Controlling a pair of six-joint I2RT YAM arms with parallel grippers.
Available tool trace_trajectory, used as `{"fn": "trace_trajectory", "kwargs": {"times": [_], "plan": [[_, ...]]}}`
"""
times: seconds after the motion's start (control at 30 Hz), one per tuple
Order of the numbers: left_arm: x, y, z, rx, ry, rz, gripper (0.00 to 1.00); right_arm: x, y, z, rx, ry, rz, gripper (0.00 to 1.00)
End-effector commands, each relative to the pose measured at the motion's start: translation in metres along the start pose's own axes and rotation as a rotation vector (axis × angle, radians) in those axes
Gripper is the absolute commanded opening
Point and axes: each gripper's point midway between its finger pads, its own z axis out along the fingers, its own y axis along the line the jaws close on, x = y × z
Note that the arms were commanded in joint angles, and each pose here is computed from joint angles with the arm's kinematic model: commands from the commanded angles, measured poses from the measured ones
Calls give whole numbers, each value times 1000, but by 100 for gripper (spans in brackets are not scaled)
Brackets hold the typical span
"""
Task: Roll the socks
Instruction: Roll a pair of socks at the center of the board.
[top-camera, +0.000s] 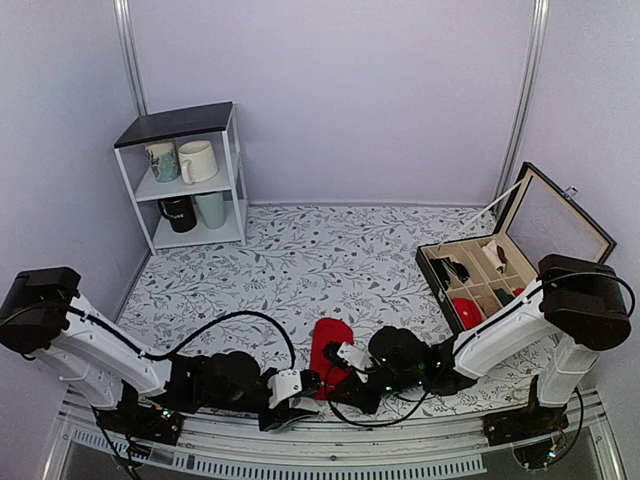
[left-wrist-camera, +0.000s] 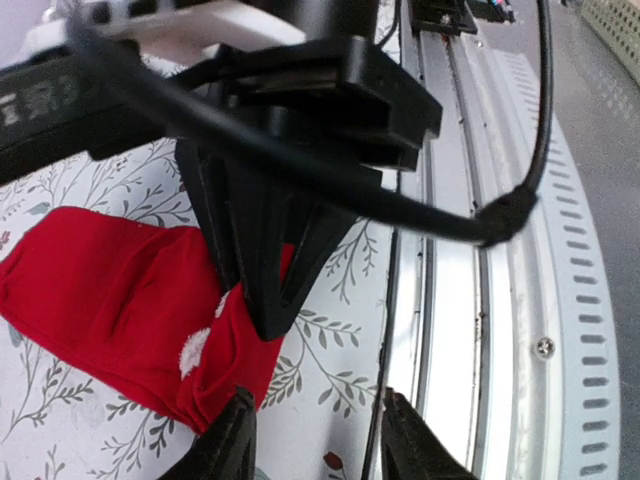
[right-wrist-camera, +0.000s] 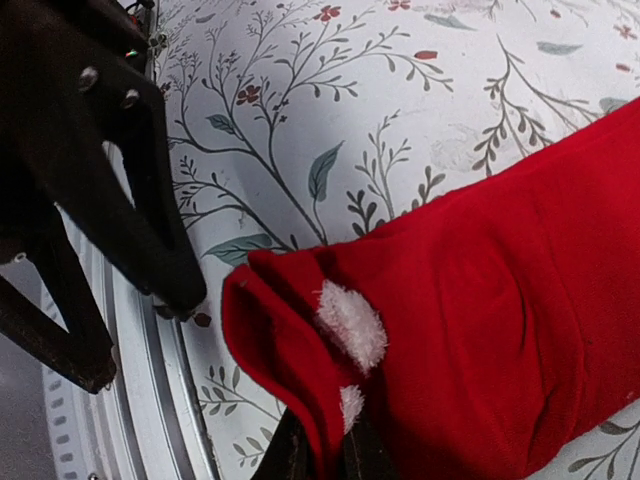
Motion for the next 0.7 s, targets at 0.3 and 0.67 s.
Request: {"fn": "trace_trajectory", "kwargs": {"times": [0.3,0.67], "plan": [[-12,26,6,-249,-57,217,52,106,6,-9,-124,451,316,10],[-5,17,13,-206,-48,257,53,111,2,-7,-142,472,356,10]]}}
